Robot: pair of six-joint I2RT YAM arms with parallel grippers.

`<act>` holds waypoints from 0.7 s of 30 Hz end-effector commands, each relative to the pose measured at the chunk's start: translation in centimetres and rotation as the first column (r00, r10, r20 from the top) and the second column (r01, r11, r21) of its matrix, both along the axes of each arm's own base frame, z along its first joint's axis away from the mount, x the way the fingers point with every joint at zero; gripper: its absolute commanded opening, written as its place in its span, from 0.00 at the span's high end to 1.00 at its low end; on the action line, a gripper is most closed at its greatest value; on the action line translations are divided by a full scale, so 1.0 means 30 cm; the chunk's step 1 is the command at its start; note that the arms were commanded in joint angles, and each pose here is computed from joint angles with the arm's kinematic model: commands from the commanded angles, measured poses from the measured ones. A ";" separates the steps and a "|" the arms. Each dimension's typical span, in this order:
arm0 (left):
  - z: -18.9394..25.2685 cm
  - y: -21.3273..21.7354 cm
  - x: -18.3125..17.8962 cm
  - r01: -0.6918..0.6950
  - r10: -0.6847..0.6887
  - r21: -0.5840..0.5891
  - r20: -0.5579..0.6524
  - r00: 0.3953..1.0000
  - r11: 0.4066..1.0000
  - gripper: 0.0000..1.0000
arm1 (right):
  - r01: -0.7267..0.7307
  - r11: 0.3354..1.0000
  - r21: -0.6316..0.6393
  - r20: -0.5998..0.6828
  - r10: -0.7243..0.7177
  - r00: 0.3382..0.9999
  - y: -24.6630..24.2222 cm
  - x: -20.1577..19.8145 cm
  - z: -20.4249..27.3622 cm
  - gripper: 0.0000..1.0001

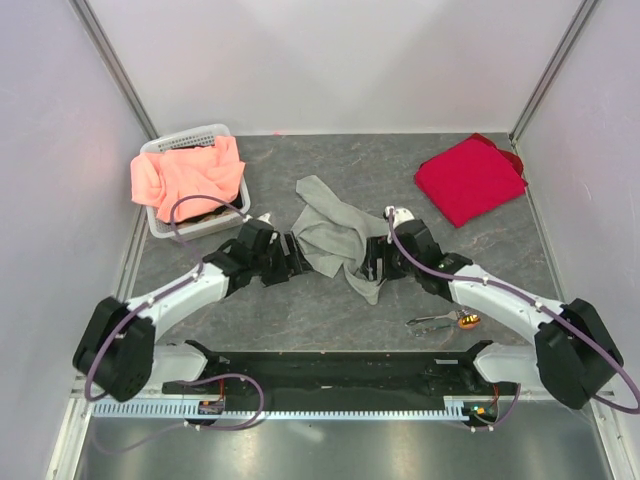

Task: Fold the napkin into a case and place the utensils inside
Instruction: Move the crumpled napkin to the corner of the board, then pick up the crumpled napkin from the center of the board.

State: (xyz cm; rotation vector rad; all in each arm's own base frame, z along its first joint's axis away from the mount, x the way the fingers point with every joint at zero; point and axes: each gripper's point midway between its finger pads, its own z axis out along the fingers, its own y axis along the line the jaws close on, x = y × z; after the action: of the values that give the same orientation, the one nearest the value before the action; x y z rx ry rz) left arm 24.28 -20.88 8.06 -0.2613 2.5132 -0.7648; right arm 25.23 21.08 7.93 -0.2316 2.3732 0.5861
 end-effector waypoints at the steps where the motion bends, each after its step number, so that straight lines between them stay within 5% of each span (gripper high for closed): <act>1: 0.039 -0.081 0.110 -0.054 0.055 -0.059 0.020 0.998 0.997 0.17 | 0.034 0.997 -0.070 0.128 -0.025 0.991 0.007 0.139 0.107 0.18; 11: -0.110 -0.160 0.212 -0.110 0.111 0.026 -0.060 0.992 0.994 0.23 | 0.050 0.983 -0.175 0.117 -0.030 0.993 0.020 0.235 0.045 0.29; 16: -0.164 -0.151 0.239 -0.124 0.129 0.075 -0.066 0.990 0.989 0.50 | 0.073 0.975 -0.210 0.134 -0.045 0.990 -0.002 0.249 0.041 0.49; 20: -0.159 -0.122 0.281 -0.112 0.116 0.123 -0.027 0.993 0.986 0.98 | 0.082 0.971 -0.225 0.158 -0.047 0.986 -0.006 0.275 0.057 0.67; 21: -0.151 -0.123 0.282 -0.084 0.087 0.131 -0.017 0.996 0.988 0.98 | 0.082 0.968 -0.237 0.164 -0.043 0.986 -0.010 0.282 0.060 0.70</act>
State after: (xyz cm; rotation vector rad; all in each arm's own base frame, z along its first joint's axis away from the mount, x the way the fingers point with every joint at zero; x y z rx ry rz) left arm 30.34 -24.76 2.02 -0.4003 2.6099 -0.6030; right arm 31.35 20.68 7.62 -0.3038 2.3581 0.2861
